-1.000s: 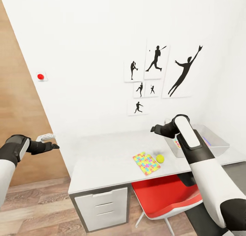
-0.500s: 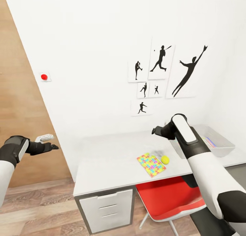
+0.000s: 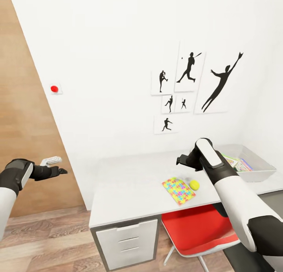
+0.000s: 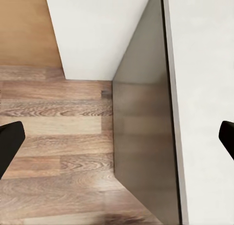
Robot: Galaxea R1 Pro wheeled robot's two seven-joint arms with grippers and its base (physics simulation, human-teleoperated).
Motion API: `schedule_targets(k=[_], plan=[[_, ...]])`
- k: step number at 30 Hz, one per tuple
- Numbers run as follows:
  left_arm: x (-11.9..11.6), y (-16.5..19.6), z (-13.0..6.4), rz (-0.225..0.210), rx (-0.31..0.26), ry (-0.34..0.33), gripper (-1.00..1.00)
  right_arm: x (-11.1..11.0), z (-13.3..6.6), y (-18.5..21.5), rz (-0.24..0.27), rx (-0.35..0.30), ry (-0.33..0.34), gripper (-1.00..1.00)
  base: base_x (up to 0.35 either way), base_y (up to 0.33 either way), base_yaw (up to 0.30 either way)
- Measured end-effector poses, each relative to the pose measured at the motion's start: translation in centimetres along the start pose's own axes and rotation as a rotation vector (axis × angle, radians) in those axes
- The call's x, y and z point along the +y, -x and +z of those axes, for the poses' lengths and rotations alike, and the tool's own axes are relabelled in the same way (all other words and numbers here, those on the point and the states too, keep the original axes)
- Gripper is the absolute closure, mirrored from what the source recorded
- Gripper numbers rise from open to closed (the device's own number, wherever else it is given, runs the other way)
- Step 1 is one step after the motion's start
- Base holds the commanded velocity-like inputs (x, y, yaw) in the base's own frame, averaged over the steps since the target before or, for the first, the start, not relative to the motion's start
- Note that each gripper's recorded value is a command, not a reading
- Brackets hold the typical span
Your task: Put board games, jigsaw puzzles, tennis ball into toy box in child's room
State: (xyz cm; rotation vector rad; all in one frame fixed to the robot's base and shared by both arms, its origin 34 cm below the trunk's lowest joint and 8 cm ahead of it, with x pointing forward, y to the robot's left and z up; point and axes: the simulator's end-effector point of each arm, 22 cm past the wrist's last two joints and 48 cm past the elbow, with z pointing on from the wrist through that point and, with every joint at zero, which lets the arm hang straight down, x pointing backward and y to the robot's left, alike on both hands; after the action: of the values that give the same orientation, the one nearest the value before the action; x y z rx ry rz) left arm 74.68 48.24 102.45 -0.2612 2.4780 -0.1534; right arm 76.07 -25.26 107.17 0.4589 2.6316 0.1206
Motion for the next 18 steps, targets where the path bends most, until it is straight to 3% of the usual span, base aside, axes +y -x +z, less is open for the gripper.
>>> schedule_targets(k=[8,18], plan=[[-0.05,-0.10,0.07,0.001,0.000,-0.001,-1.00,-0.01,0.02,0.09,-0.001,-0.002,0.006,-1.00,0.012,0.020,0.000],[0.01,-0.39,0.51,0.001,0.008,0.001,-1.00,0.35,0.53,-0.21,-0.004,0.007,0.011,-1.00,0.104,0.080,0.000]])
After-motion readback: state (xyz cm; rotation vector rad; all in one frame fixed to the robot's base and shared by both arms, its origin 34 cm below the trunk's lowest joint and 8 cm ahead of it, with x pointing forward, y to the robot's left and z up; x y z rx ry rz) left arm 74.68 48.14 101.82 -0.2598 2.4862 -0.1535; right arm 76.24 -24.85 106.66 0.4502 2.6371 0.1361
